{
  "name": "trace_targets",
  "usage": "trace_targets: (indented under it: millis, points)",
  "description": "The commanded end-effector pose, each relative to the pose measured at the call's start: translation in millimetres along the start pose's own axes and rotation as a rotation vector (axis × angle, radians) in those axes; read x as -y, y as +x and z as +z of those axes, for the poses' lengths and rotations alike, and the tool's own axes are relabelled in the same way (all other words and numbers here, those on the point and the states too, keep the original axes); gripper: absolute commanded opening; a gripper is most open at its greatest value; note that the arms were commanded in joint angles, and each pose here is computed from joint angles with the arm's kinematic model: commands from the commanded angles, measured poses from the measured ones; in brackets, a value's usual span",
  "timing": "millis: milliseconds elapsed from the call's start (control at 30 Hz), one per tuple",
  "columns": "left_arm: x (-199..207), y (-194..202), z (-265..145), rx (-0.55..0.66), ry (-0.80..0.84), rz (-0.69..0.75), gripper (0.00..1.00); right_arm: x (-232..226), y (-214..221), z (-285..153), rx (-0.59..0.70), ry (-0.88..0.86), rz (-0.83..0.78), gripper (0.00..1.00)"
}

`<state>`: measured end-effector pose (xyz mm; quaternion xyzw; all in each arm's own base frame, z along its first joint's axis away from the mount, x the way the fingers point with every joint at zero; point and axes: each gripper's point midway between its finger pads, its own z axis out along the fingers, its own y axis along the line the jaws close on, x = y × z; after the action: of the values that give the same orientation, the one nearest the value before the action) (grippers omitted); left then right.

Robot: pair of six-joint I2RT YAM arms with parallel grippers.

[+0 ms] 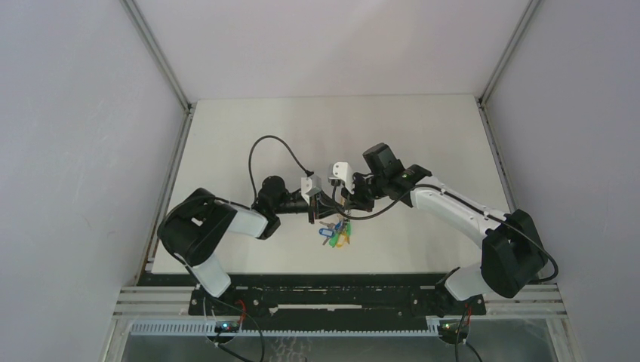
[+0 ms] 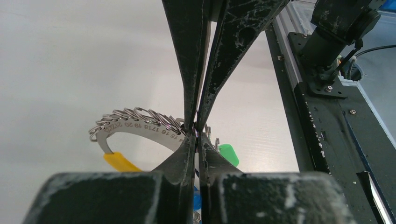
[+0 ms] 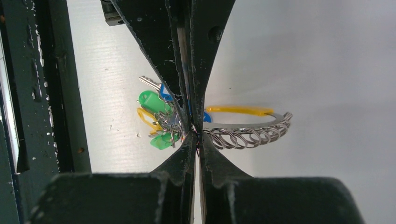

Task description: Put the keys on the keyring

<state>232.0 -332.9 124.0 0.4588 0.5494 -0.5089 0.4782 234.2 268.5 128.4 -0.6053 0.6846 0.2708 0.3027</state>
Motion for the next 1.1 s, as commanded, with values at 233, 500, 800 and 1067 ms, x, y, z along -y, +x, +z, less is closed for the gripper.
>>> trace_targets:
  millis: [233,500,800,1067]
  points:
    - [2.6,-41.1,2.3,0.155,0.027,0.071,0.00,10.4,-44.1,-40.8,0.175,0.078,-0.059,0.12]
    - [3.9,-50.6,-3.1,0.177,0.004,0.109,0.00,12.8,-34.1,-57.8,0.258,0.099,-0.017,0.23]
    - [2.5,-53.6,-4.2,0.185,-0.012,0.108,0.00,9.0,-20.7,-50.4,0.278,0.096,-0.009,0.24]
    - [2.8,-55.2,-4.3,0.189,-0.013,0.110,0.00,9.7,-19.9,-42.2,0.287,0.066,-0.004,0.24]
